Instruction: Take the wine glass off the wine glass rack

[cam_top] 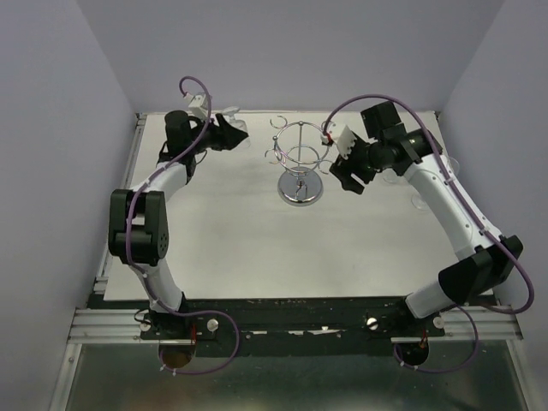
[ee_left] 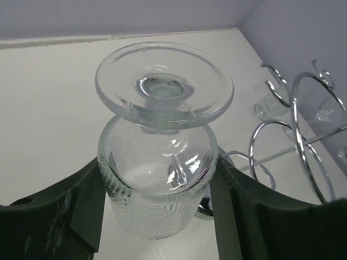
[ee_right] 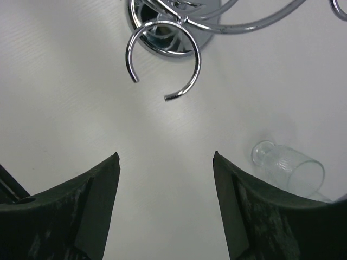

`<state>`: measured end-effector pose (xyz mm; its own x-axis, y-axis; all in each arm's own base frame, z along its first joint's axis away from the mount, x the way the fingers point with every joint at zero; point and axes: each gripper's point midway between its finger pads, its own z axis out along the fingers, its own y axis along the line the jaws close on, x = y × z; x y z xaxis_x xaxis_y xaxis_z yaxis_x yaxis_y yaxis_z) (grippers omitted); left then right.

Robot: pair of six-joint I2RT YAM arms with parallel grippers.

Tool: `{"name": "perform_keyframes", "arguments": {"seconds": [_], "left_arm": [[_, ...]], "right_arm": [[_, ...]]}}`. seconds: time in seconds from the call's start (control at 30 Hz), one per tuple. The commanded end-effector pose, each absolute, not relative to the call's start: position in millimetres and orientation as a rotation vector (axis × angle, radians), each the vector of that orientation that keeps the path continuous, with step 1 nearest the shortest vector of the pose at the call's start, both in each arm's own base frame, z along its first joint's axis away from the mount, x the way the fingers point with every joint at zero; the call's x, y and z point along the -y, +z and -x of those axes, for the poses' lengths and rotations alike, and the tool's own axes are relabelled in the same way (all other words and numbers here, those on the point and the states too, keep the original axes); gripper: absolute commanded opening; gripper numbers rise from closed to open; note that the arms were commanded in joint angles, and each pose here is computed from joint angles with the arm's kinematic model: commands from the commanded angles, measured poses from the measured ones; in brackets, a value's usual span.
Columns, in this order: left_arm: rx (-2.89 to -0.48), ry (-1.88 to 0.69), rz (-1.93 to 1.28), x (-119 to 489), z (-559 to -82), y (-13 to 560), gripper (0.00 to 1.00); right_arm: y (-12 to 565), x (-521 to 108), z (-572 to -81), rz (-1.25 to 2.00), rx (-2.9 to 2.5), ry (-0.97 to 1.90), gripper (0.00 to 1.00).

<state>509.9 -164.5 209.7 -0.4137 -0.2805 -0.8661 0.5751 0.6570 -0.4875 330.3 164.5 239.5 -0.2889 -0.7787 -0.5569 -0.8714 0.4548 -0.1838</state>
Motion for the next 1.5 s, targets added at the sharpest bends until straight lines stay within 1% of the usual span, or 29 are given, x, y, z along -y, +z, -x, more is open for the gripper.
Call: {"name": "perform_keyframes", "arguments": {"seconds": [0.0,0.07,0.13,0.2,0.27,0.3,0.37,0.5,0.6,0.67,0.73,0.93,1.2,1.37,1.47], "left_arm": [[-1.835,-1.051,-0.139,163.8,-464.5,237.8,0.0],[-1.906,-1.104,-0.122,166.9,-443.9,234.0,0.0],[-2.004,-1.191,-0.114,172.3,-423.6,221.3,0.0],[-2.087,-1.367,-0.112,183.5,-401.1,211.0,0.0],[-2.221,-1.54,0.027,190.0,-380.0,194.2,0.0],[-2.234,-1.592,0.068,191.2,-370.8,189.2,0.0],[-2.219,-1.646,0.09,192.0,-361.3,188.9,0.0],[-2.288,-1.784,0.226,195.2,-341.4,171.1,0.0],[-2.284,-1.857,0.335,196.4,-331.0,161.3,0.0],[-2.286,-1.863,0.373,196.0,-325.9,156.3,0.0],[-2.316,-1.858,0.402,195.3,-318.1,149.7,0.0],[-2.382,-1.906,0.469,193.7,-296.8,135.9,0.0],[-2.39,-1.935,0.515,190.9,-292.4,140.8,0.0],[-2.398,-1.958,0.683,184.9,-292.5,136.9,0.0],[-2.389,-1.958,0.796,180.3,-291.1,132.1,0.0]], "right_arm": [[255.3,-143.1,-329.0,1.377,-1.988,0.016,0.77],[246.3,-135.5,-322.8,1.381,-1.973,-0.02,0.78],[229.3,-134.3,-309.1,1.401,-1.98,0.015,0.78],[213.7,-140.4,-291.3,1.437,-1.988,0.112,0.77],[203.6,-148.6,-275.9,1.457,-1.984,0.216,0.75],[200.7,-150.6,-275.4,1.422,-1.983,0.23,0.74],[200.8,-158.2,-275.6,1.387,-1.907,0.257,0.74],[209.4,-181.8,-269.8,1.333,-1.705,0.359,0.73],[205.2,-202.4,-262.7,1.328,-1.634,0.451,0.66],[196.9,-219.0,-255.4,1.362,-1.609,0.507,0.62],[189.5,-236.8,-252.6,1.389,-1.561,0.509,0.61],[187.4,-291.7,-248.4,1.382,-1.321,0.488,0.61],[186.5,-352.9,-261.9,1.254,-1.253,0.522,0.61],[174.2,-382.1,-254.7,1.244,-1.234,0.581,0.61],[169.8,-387.1,-277.5,1.112,-1.36,0.561,0.59]]}}
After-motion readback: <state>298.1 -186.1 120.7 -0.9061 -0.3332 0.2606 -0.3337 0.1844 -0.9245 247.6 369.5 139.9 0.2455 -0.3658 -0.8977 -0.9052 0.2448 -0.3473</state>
